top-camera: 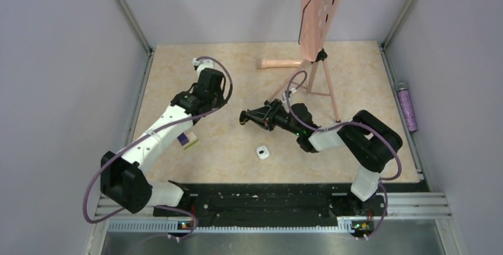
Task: Insert the wireless bluetooth earbuds into the charging case
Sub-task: Place the right earbud at the center of the board.
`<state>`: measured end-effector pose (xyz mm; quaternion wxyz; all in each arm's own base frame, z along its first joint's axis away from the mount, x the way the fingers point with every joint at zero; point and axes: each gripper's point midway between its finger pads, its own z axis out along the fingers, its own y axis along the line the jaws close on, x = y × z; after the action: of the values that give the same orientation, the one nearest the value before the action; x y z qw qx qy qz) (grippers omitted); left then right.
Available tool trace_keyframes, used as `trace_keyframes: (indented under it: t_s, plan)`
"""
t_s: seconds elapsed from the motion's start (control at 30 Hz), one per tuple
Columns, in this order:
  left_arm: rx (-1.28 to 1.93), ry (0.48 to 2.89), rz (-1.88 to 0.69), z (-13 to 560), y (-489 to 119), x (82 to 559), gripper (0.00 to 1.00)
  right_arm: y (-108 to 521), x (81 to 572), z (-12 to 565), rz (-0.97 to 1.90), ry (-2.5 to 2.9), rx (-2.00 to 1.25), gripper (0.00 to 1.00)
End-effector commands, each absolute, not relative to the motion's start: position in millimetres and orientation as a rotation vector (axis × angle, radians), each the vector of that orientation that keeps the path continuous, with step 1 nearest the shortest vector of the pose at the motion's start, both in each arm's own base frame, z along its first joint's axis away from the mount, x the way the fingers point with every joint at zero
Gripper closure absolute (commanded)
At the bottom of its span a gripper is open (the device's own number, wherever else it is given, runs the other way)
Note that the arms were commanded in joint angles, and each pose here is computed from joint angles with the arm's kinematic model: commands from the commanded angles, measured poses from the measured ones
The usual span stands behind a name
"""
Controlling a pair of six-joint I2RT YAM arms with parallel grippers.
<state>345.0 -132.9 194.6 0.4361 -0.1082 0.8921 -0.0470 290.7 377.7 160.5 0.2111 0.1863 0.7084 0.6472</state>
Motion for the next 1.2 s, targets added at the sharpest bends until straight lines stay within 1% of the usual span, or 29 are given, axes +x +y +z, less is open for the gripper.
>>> trace_keyframes:
  t_s: [0.0, 0.1, 0.2, 0.3, 0.43, 0.53, 0.6, 0.7, 0.73, 0.8, 0.83, 0.87, 0.9, 0.93, 0.97, 1.1, 1.17]
  plan:
    - [-0.119, 2.338, -0.167, 173, -153, 342, 0.75, 349, 269, 134, 1.629, 2.047, 0.533, 1.00]
    - [-0.006, 2.434, -0.232, 154, -169, 335, 0.74, 319, 250, 128, 1.530, 2.060, 0.542, 1.00]
    - [0.176, 2.521, -0.363, 140, -192, 323, 0.74, 287, 235, 117, 1.360, 2.113, 0.542, 1.00]
    - [0.315, 2.606, -0.484, 132, -210, 308, 0.74, 257, 228, 126, 1.212, 2.105, 0.527, 1.00]
    - [0.481, 2.665, -0.581, 120, -221, 295, 0.73, 229, 222, 139, 1.105, 2.076, 0.522, 1.00]
    - [0.572, 2.740, -0.559, 104, -218, 289, 0.71, 220, 216, 138, 1.092, 2.074, 0.532, 1.00]
    - [0.572, 2.769, -0.450, 91, -208, 296, 0.70, 218, 213, 135, 1.101, 2.077, 0.541, 1.00]
    - [0.541, 2.774, -0.354, 82, -199, 304, 0.68, 216, 209, 132, 1.111, 2.079, 0.547, 1.00]
    - [0.531, 2.773, -0.344, 82, -199, 305, 0.63, 216, 208, 133, 1.115, 2.077, 0.547, 1.00]
    - [0.500, 2.768, -0.326, 83, -197, 307, 0.44, 215, 207, 132, 1.110, 2.083, 0.545, 1.00]
    - [0.480, 2.768, -0.313, 84, -196, 308, 0.30, 215, 207, 132, 1.109, 2.083, 0.545, 1.00]
    - [0.453, 2.763, -0.303, 86, -194, 309, 0.20, 214, 207, 132, 1.107, 2.083, 0.544, 1.00]
    - [0.422, 2.761, -0.289, 87, -193, 310, 0.16, 214, 206, 132, 1.108, 2.082, 0.542, 1.00]
    - [0.380, 2.764, -0.278, 88, -191, 310, 0.15, 215, 206, 132, 1.108, 2.083, 0.539, 1.00]
    - [0.334, 2.767, -0.277, 88, -191, 310, 0.15, 215, 206, 132, 1.111, 2.084, 0.538, 1.00]
    - [0.146, 2.728, -0.209, 95, -189, 310, 0.30, 215, 205, 131, 1.119, 2.083, 0.533, 1.00]
    - [0.123, 2.707, -0.198, 99, -195, 307, 0.34, 216, 205, 131, 1.124, 2.081, 0.534, 1.00]
